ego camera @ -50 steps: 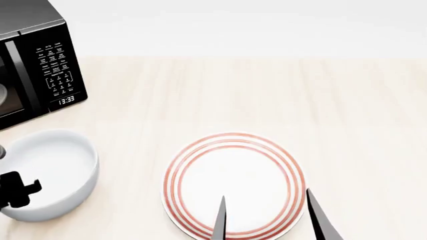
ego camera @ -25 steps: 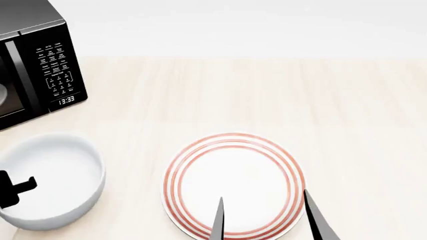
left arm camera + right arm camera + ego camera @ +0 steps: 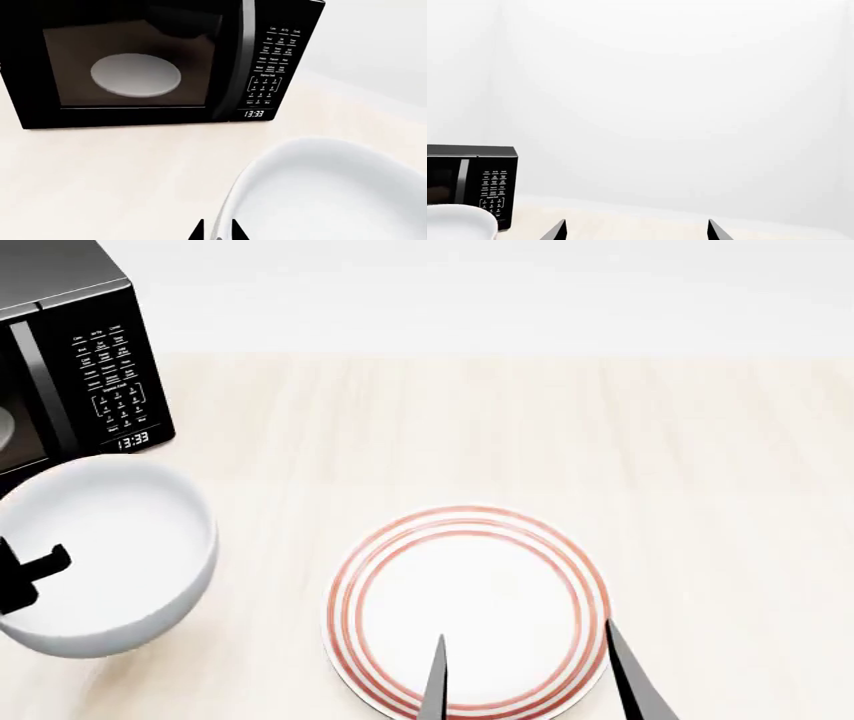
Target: Pick up the white bowl and put it on the plate.
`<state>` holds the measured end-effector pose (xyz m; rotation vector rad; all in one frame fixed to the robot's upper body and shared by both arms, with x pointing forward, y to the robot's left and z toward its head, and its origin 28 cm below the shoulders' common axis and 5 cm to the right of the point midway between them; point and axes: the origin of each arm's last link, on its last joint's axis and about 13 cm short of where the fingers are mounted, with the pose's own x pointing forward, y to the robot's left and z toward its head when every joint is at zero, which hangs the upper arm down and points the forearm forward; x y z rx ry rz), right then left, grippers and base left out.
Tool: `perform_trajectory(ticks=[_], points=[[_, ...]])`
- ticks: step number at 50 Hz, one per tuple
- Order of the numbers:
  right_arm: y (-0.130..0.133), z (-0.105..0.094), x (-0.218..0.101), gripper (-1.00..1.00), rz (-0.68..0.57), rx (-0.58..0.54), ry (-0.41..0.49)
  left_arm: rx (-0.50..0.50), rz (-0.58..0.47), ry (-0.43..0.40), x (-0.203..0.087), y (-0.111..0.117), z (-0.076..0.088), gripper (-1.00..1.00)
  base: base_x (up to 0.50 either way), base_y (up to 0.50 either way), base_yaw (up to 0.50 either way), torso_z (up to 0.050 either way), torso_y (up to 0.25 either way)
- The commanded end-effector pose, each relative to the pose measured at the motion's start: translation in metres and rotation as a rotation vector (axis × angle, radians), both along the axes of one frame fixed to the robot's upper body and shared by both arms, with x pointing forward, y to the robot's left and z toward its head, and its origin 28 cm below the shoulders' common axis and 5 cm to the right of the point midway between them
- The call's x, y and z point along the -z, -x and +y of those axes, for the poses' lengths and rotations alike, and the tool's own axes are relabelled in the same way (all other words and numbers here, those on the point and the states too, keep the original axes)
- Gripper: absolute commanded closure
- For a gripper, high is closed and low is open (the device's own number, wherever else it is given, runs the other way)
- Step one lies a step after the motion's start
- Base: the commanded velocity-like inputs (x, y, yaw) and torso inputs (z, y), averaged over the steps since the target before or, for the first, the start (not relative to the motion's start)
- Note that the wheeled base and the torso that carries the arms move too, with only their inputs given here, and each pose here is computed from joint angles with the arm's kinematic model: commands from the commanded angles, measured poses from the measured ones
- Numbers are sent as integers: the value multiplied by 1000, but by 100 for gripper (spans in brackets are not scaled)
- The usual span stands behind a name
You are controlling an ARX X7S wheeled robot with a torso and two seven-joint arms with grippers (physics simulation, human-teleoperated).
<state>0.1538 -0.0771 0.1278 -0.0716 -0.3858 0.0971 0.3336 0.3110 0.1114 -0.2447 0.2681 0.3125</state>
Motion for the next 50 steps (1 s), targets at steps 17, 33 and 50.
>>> perform_trajectory(ticks=[17, 33, 50], points=[[-3, -2, 1, -100, -2, 9, -2, 328, -40, -5, -55, -21, -90, 100, 0, 0, 0, 0, 1], [-3, -2, 0, -100, -5, 9, -6, 472, -57, 4, -65, -34, -143, 100, 0, 0, 0, 0, 1], [-5, -5, 1, -100, -1, 16, -11, 564, -47, 26, -56, -38, -179, 100, 0, 0, 0, 0, 1]])
